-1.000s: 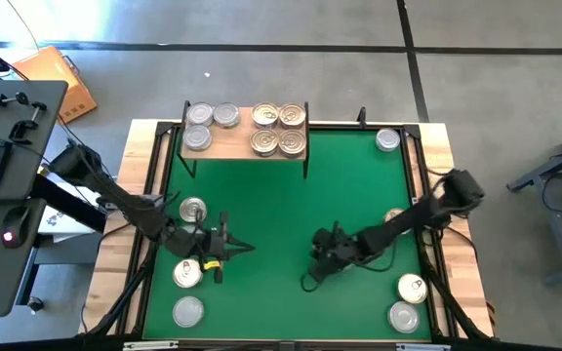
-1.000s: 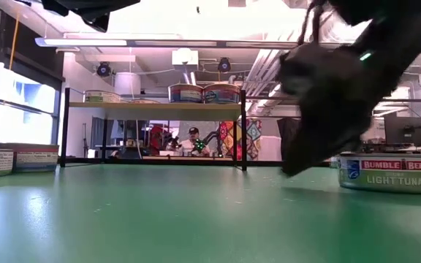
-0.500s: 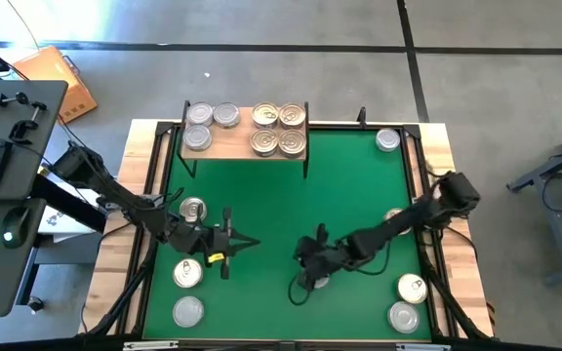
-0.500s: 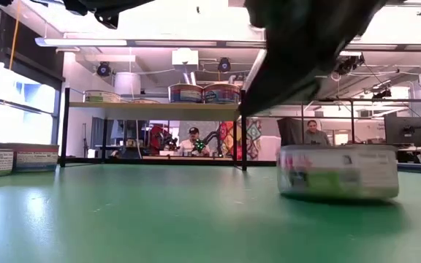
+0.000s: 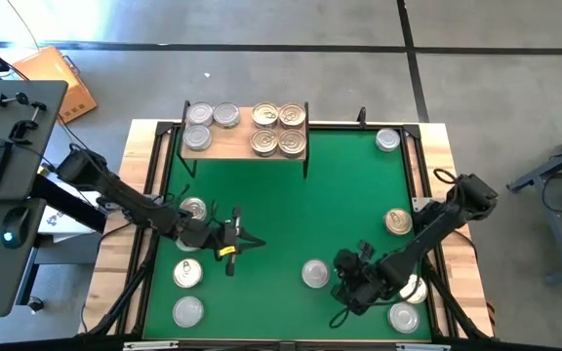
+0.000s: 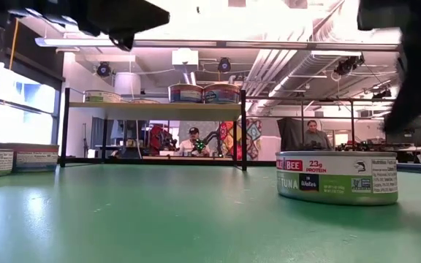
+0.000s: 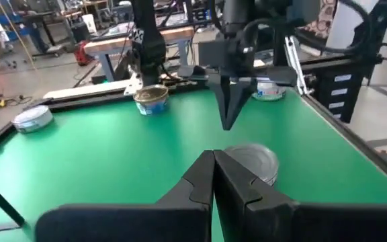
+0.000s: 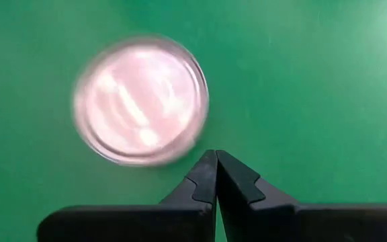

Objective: Stack canned seafood by type on shelf
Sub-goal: Put the green tuna can on the shelf

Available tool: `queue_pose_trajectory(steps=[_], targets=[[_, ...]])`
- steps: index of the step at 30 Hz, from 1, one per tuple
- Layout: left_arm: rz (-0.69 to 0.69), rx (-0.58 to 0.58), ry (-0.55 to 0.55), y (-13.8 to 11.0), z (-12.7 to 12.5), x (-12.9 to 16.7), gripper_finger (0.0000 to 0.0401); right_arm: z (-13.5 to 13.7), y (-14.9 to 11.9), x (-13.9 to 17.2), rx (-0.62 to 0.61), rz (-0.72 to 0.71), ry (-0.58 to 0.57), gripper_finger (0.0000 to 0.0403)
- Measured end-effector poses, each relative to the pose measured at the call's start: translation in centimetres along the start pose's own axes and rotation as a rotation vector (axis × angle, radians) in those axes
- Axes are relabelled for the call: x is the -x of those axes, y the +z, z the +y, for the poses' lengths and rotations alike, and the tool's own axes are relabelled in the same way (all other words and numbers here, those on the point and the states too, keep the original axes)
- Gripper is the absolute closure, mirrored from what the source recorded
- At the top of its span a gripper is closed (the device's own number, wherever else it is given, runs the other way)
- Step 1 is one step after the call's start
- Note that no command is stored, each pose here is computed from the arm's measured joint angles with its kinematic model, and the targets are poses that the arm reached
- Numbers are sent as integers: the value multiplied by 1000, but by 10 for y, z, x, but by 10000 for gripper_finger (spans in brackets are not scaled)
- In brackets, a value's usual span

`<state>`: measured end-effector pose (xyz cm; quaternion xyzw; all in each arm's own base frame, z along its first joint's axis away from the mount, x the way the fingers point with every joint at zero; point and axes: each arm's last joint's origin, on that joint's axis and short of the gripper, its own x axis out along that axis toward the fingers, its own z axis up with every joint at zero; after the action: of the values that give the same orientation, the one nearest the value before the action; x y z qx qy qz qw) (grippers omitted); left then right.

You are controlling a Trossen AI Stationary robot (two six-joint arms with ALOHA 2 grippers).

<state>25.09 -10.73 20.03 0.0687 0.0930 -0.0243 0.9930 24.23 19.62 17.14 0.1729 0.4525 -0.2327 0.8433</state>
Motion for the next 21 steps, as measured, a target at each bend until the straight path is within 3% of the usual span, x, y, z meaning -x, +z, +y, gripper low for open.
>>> queue_pose_trajectory(steps=[6,13,21], targets=[[69,7,-3,-15,1,-21,401,-13,-9,-29,-91,-17,76,403],[108,12,-51,-20,2,-59,401,-22,12,-52,-79,-89,128,403],[106,5,-279,-20,-8,-90,401,1,42,-71,57,-216,282,403]])
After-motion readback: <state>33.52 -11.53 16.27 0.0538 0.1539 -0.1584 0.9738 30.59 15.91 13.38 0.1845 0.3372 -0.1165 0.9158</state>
